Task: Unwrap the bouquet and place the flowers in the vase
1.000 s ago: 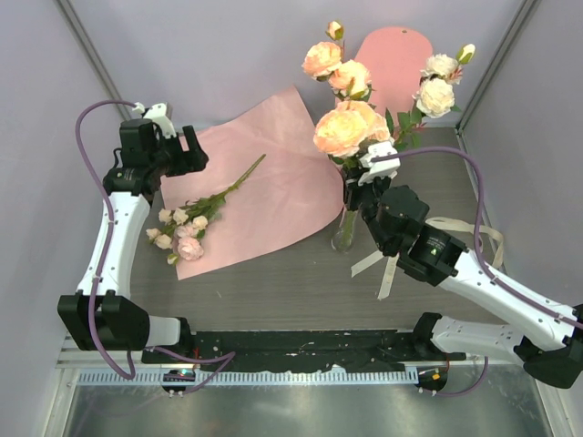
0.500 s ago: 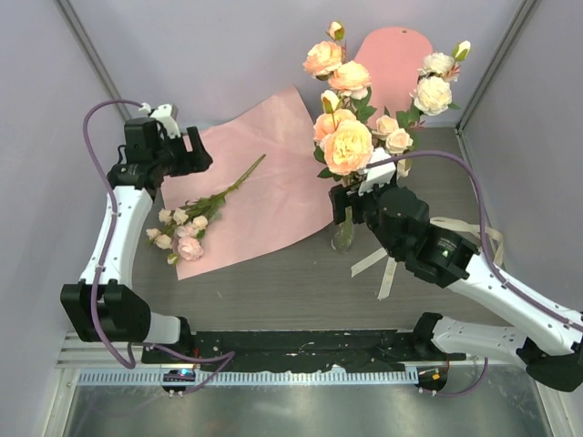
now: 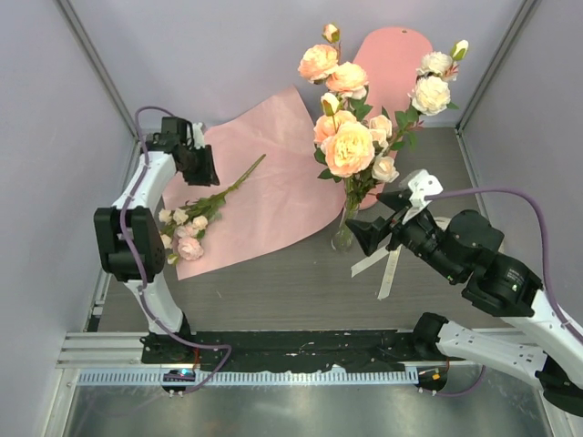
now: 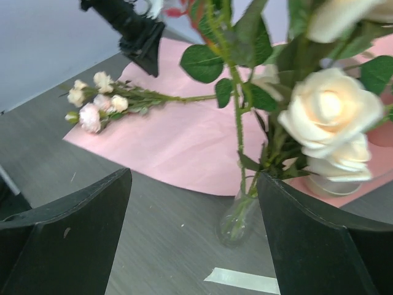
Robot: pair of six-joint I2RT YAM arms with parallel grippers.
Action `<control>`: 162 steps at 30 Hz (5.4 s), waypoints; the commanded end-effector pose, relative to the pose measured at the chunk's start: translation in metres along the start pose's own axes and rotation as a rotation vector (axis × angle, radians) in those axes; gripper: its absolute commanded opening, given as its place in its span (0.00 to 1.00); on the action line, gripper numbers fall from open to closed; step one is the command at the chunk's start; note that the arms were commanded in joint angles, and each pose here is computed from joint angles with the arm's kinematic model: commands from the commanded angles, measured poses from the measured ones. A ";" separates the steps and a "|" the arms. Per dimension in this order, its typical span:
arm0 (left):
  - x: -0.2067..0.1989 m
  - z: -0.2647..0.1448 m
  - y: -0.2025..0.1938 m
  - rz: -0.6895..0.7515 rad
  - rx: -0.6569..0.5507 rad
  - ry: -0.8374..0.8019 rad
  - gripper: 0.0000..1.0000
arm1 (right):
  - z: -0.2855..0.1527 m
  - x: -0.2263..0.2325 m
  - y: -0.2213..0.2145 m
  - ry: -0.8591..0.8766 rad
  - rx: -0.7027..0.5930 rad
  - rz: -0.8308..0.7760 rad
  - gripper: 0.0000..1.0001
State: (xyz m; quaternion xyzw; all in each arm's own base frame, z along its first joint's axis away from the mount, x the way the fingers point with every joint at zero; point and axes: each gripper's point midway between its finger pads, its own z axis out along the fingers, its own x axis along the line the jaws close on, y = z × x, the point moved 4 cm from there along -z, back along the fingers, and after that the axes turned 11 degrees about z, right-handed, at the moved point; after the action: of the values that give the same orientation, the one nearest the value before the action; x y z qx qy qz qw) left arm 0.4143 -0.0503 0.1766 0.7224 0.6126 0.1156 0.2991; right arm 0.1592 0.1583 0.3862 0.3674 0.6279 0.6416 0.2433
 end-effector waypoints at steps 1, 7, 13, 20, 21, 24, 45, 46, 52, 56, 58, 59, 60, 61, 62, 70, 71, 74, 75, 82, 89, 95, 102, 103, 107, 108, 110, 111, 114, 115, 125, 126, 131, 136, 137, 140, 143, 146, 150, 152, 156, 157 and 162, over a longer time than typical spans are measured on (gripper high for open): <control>-0.026 0.021 0.018 0.139 0.018 -0.021 0.35 | 0.000 0.018 -0.021 0.144 0.104 -0.033 0.89; -0.012 0.061 0.014 0.156 0.169 0.069 0.36 | -0.007 0.021 -0.029 0.193 0.077 -0.016 0.89; -0.005 0.084 0.008 0.160 0.208 0.088 0.43 | -0.008 0.017 -0.034 0.187 0.065 -0.033 0.89; -0.004 0.095 0.012 0.174 0.202 0.096 0.47 | -0.004 0.019 -0.041 0.198 0.080 -0.032 0.89; -0.003 0.096 0.012 0.175 0.208 0.100 0.48 | -0.003 0.020 -0.041 0.197 0.080 -0.030 0.89; -0.001 0.101 0.015 0.180 0.218 0.102 0.49 | -0.001 0.020 -0.042 0.198 0.088 -0.030 0.89; -0.015 0.127 -0.014 0.234 0.319 0.080 0.20 | 0.005 0.026 -0.047 0.219 0.097 0.007 0.89; -0.015 0.128 -0.015 0.234 0.324 0.080 0.20 | 0.004 0.026 -0.047 0.220 0.098 0.007 0.89; -0.013 0.140 -0.029 0.256 0.372 0.099 0.21 | 0.005 0.027 -0.049 0.226 0.098 0.012 0.89; -0.012 0.141 -0.030 0.268 0.381 0.120 0.15 | 0.012 0.025 -0.059 0.212 0.120 -0.004 0.88; -0.013 0.137 -0.025 0.273 0.363 0.120 0.10 | 0.015 0.025 -0.065 0.213 0.140 -0.017 0.88; -0.016 0.132 -0.022 0.277 0.352 0.118 0.07 | 0.017 0.025 -0.069 0.211 0.153 -0.025 0.88; -0.017 0.130 -0.020 0.281 0.345 0.120 0.05 | 0.019 0.025 -0.070 0.210 0.159 -0.028 0.88; -0.017 0.126 -0.018 0.285 0.341 0.127 0.00 | 0.021 0.025 -0.072 0.211 0.168 -0.031 0.88; -0.020 0.121 -0.012 0.290 0.322 0.131 0.00 | 0.021 0.026 -0.070 0.216 0.160 -0.033 0.88; -0.035 0.078 0.015 0.326 0.217 0.143 0.00 | 0.029 0.030 -0.067 0.233 0.132 -0.048 0.88; -0.037 0.074 0.015 0.327 0.211 0.140 0.00 | 0.030 0.029 -0.066 0.228 0.133 -0.050 0.88; -0.042 0.062 0.019 0.334 0.188 0.141 0.00 | 0.030 0.028 -0.066 0.218 0.131 -0.054 0.88; -0.043 0.060 0.019 0.333 0.187 0.136 0.00 | 0.030 0.028 -0.066 0.220 0.129 -0.054 0.88; -0.058 0.055 0.017 0.308 0.204 0.100 0.00 | 0.038 0.030 -0.075 0.225 0.145 -0.057 0.88; -0.076 0.013 0.030 0.285 0.119 0.036 0.00 | 0.039 0.039 -0.086 0.270 0.107 -0.188 0.88; -0.093 -0.015 0.022 0.280 0.088 -0.071 0.00 | 0.049 0.080 -0.096 0.354 0.056 -0.393 0.88; -0.113 -0.038 0.019 0.310 0.041 -0.162 0.00 | 0.098 0.129 -0.123 0.354 0.009 -0.768 0.89; -0.115 -0.040 0.018 0.314 0.040 -0.172 0.00 | 0.107 0.129 -0.129 0.357 -0.006 -0.920 0.89; -0.120 -0.044 0.018 0.327 0.032 -0.185 0.00 | 0.150 0.132 -0.144 0.227 -0.140 -1.206 0.92; -0.121 -0.045 0.018 0.331 0.029 -0.188 0.00 | 0.163 0.129 -0.144 0.196 -0.167 -1.235 0.92; -0.122 -0.045 0.017 0.335 0.029 -0.190 0.00 | 0.187 0.131 -0.158 0.210 -0.173 -1.340 0.92; -0.123 -0.044 0.016 0.337 0.031 -0.190 0.00 | 0.194 0.135 -0.158 0.223 -0.203 -1.358 0.92; -0.129 -0.045 0.014 0.350 0.035 -0.208 0.00 | 0.222 0.129 -0.162 0.187 -0.236 -1.482 0.92; -0.130 -0.046 0.014 0.351 0.031 -0.218 0.00 | 0.235 0.123 -0.167 0.177 -0.226 -1.516 0.92; -0.134 -0.046 0.012 0.349 0.039 -0.244 0.00 | 0.291 0.108 -0.168 0.151 -0.278 -1.639 0.90; -0.134 -0.046 0.013 0.349 0.039 -0.246 0.00 | 0.296 0.106 -0.174 0.152 -0.277 -1.648 0.89; -0.137 -0.049 0.013 0.354 0.031 -0.251 0.00 | 0.315 0.100 -0.175 0.132 -0.303 -1.676 0.82; -0.138 -0.049 0.013 0.356 0.030 -0.249 0.00 | 0.324 0.099 -0.180 0.125 -0.328 -1.718 0.51; -0.138 -0.048 0.013 0.356 0.032 -0.247 0.00 | 0.324 0.099 -0.176 0.102 -0.346 -1.723 0.46; -0.136 -0.051 0.015 0.359 0.027 -0.232 0.00 | 0.322 0.100 -0.173 0.081 -0.360 -1.731 0.32; -0.132 -0.057 0.018 0.360 0.014 -0.191 0.20 | 0.313 0.106 -0.171 0.094 -0.359 -1.720 0.19; -0.124 -0.063 0.024 0.338 -0.025 -0.164 0.48 | 0.299 0.116 -0.165 0.103 -0.361 -1.662 0.11; -0.113 -0.083 0.035 0.319 -0.116 -0.134 0.64 | 0.281 0.124 -0.166 0.153 -0.315 -1.556 0.04; -0.101 -0.088 0.041 0.298 -0.160 -0.094 0.67 | 0.273 0.129 -0.166 0.192 -0.287 -1.435 0.01; -0.074 -0.110 0.053 0.219 -0.284 0.001 0.71 | 0.249 0.140 -0.170 0.281 -0.205 -1.233 0.01; -0.064 -0.122 0.059 0.201 -0.341 0.038 0.72 | 0.239 0.142 -0.151 0.280 -0.231 -1.146 0.01; -0.037 -0.134 0.059 0.147 -0.373 0.162 0.72 | 0.190 0.160 -0.126 0.481 -0.128 -0.597 0.01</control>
State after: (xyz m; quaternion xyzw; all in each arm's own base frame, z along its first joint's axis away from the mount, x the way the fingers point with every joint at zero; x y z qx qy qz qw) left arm 0.3735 -0.0708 0.3016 0.7295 0.5330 0.2373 0.3570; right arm 0.2236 0.4303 0.2362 -0.1592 0.7034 0.5164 0.4617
